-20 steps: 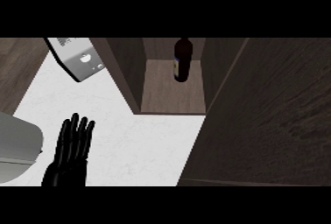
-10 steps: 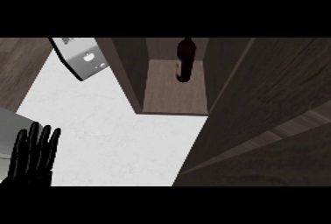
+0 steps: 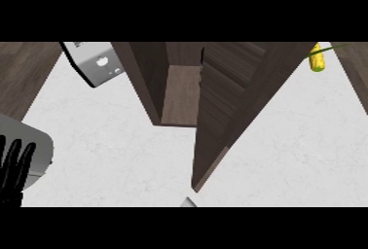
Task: Pick up the wine, place it into the cabinet and close the cabinet
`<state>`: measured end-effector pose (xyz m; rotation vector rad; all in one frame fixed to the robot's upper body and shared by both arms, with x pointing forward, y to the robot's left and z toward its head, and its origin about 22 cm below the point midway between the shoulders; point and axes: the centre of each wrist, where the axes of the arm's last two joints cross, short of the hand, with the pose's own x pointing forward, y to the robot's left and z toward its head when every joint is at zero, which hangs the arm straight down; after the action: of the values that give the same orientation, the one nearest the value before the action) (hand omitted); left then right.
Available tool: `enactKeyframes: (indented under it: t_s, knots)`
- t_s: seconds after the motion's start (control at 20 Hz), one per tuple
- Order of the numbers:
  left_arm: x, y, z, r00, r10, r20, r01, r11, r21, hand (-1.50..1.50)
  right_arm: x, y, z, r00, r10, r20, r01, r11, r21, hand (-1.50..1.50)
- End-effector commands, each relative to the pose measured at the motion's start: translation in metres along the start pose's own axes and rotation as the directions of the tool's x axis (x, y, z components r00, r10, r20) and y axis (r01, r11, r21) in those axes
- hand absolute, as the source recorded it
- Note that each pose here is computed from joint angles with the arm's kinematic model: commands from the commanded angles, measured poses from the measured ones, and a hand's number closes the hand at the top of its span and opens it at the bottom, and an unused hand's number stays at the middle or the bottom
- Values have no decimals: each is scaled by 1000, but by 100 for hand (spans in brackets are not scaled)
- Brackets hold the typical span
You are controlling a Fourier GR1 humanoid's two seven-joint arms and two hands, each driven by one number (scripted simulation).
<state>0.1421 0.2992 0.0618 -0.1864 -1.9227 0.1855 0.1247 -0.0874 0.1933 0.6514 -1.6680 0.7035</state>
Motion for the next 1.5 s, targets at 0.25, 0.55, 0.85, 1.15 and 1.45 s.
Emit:
enactKeyframes:
  t_s: [0.25, 0.55, 0.85, 1.15, 1.45]
  knots:
    - [11, 32, -10, 1000, 17, 18, -16, 999, -40, -150, 21, 8, -90, 1000, -8, 6, 8, 1000, 2, 150]
    - [30, 54, -19, 999, 10, 36, -9, 999, -42, -150, 41, -12, -159, 1000, 11, -9, -12, 999, -31, 150]
    - [41, 63, -20, 999, 21, 34, -20, 998, -56, -150, 38, -28, -217, 997, 58, -47, -60, 997, -41, 150]
    - [48, 54, -32, 999, 26, 25, -23, 996, -89, -150, 29, -42, -231, 961, -53, -273, 130, 953, 273, 150]
    - [66, 78, -32, 999, 8, 40, -7, 999, -45, -150, 10, -91, -260, 934, -173, -314, 238, 954, 182, 150]
